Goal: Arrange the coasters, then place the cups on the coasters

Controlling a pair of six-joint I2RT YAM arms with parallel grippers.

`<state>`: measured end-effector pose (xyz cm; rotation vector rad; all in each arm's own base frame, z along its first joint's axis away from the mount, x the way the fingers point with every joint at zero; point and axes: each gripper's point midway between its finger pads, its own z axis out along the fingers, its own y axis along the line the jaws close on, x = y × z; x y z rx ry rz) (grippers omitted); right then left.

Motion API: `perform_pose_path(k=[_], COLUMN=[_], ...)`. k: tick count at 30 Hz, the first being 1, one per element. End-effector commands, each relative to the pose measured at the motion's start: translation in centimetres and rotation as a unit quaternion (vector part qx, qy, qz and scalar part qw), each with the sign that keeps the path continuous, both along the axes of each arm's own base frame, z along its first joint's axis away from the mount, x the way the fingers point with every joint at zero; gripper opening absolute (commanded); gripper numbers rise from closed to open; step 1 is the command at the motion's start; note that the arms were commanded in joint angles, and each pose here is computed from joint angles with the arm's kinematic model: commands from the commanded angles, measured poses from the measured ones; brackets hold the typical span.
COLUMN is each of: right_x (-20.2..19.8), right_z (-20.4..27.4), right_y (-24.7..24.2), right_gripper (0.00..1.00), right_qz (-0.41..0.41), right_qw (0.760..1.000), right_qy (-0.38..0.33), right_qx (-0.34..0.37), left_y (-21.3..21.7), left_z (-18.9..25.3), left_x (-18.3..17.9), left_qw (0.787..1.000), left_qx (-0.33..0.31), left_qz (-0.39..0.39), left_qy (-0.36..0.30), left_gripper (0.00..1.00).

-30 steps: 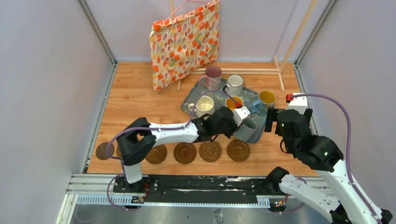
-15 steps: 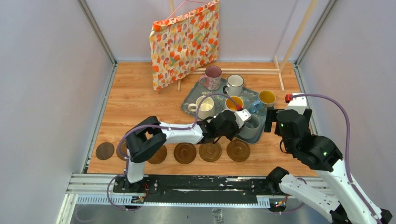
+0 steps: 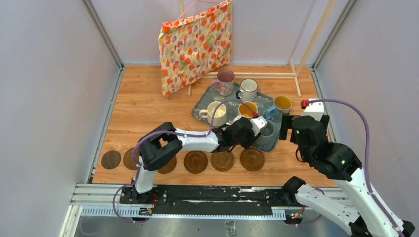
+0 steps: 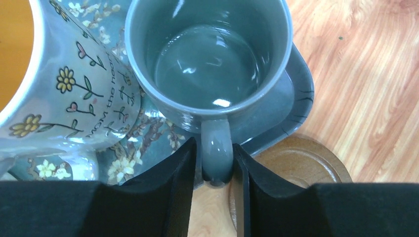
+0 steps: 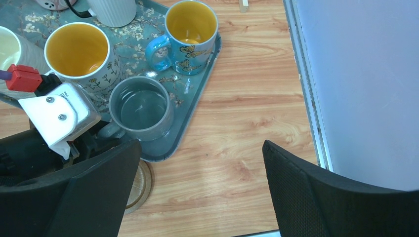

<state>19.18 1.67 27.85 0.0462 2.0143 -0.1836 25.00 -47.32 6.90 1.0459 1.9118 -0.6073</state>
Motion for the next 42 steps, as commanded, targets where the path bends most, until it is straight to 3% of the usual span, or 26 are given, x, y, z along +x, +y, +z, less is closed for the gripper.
perform_pose_path(k=[1,10,15,19,22,26,42], right_x=[0.1,0.0,0.0,-0.1,-0.1,-0.2,-0.1], right_z=[-0.3,-0.2,-0.2,-0.2,-0.2,-0.1,-0.2], right_y=[0.1,0.1,0.0,0.0,-0.1,-0.2,-0.4], right_gripper=[0.98,0.98,0.98,0.98,0.98,0.98,0.98], right_qz=[0.001,0.003,0.003,0.003,0.002,0.001,-0.005], right_qw=[1.0,1.0,1.0,1.0,1.0,1.0,1.0], right_qy=[0.004,0.004,0.004,0.005,0.005,0.003,0.002], right_qx=[-0.007,-0.007,-0.007,-0.007,-0.008,-0.006,-0.011], left_y=[-0.8,-1.5,-1.5,-1.6,-1.7,-1.7,-1.5], left_z=[0.1,0.3,-0.3,-0.5,-0.5,-0.3,7.0], left_x=[0.9,1.4,1.6,1.7,1.9,2.0,0.3], left_qw=[1.0,1.0,1.0,1.0,0.999,0.999,0.997], left_qx=[-0.004,-0.002,0.01,0.015,0.017,0.019,-0.041], left_qz=[0.014,0.012,0.009,0.008,0.009,0.009,-0.017], left_qy=[-0.011,-0.018,-0.018,-0.023,-0.025,-0.027,-0.062], left_gripper=[0.42,0.49,0.48,0.41,0.27,0.0,0.0])
